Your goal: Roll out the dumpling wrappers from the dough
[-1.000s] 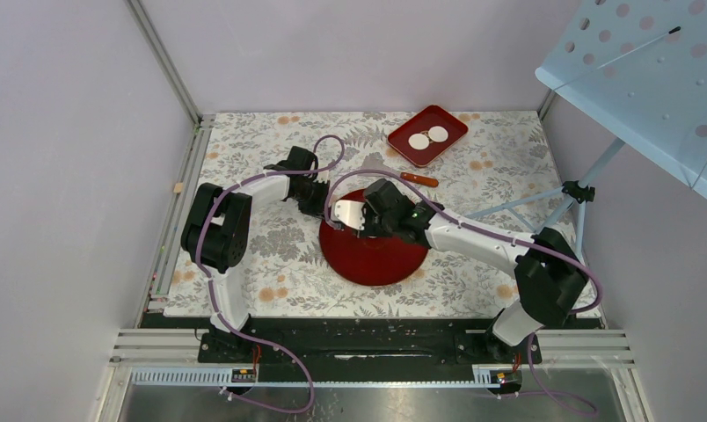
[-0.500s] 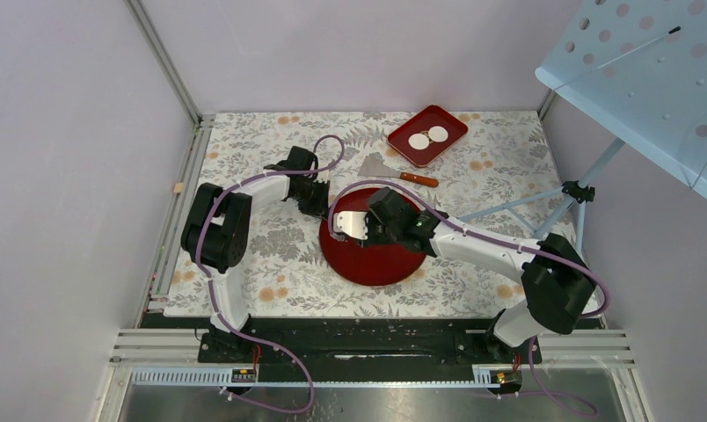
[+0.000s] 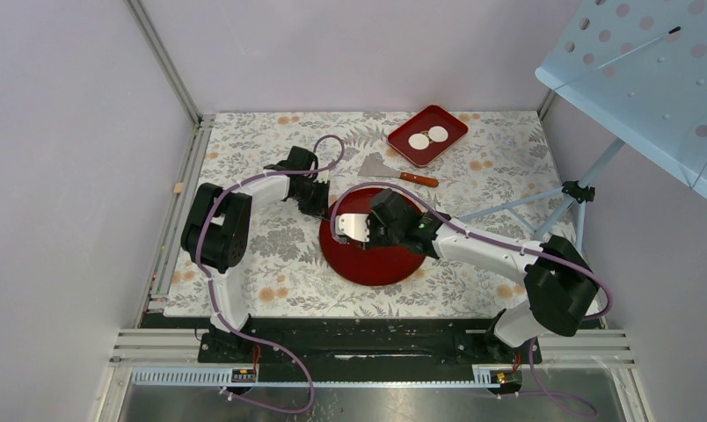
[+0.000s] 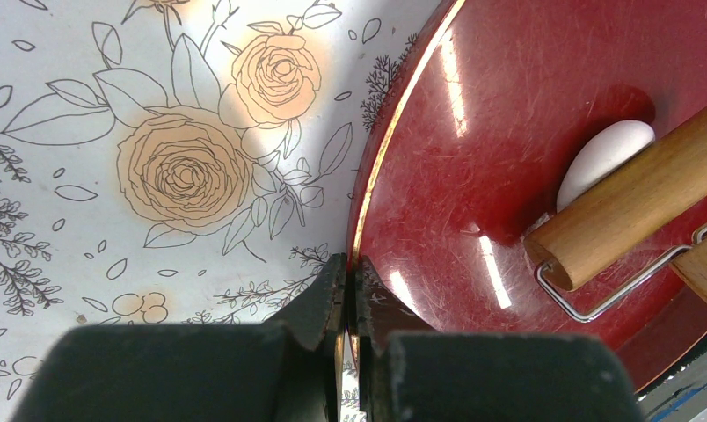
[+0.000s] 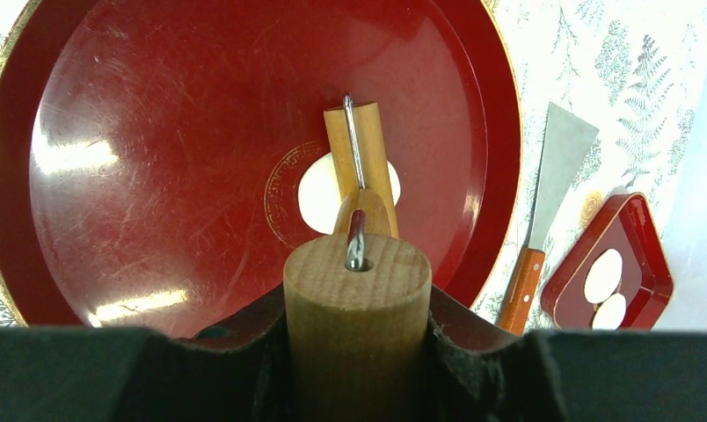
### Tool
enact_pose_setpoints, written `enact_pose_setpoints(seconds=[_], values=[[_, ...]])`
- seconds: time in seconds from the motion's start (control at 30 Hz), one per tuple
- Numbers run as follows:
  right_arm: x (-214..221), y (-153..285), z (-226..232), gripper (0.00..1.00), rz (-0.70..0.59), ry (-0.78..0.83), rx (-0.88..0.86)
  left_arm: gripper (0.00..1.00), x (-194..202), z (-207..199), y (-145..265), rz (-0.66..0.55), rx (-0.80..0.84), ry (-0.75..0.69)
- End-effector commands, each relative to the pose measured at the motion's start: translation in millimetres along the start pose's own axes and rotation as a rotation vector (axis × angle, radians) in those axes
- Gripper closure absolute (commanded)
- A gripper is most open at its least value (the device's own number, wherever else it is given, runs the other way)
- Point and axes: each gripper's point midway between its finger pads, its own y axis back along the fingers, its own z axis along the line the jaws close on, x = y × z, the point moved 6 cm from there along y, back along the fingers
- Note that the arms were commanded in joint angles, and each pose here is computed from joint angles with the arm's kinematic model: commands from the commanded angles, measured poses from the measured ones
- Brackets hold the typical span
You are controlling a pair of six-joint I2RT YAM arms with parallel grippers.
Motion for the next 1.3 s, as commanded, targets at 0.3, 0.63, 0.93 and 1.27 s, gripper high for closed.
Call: enact_pose_setpoints(seconds=[0.3,0.63,0.93,1.27], values=[[57,14,114,1.0,0.245,-0.111,-0.567,1.0,6,3,-4,0.033,-0.016,0.009],[59,21,125,1.0,0.251,-0.114,-0.623,1.0,6,3,-4,0.032,-0.016,0.009],[60,23,131,1.0,0.263,-0.116,-0.652,1.0,6,3,-4,0.032,-0.016,0.009],[63,29,135,1.0,0.282,-0.113,-0.677,1.0,5,4,-3,0.031,-0.016,0.011]])
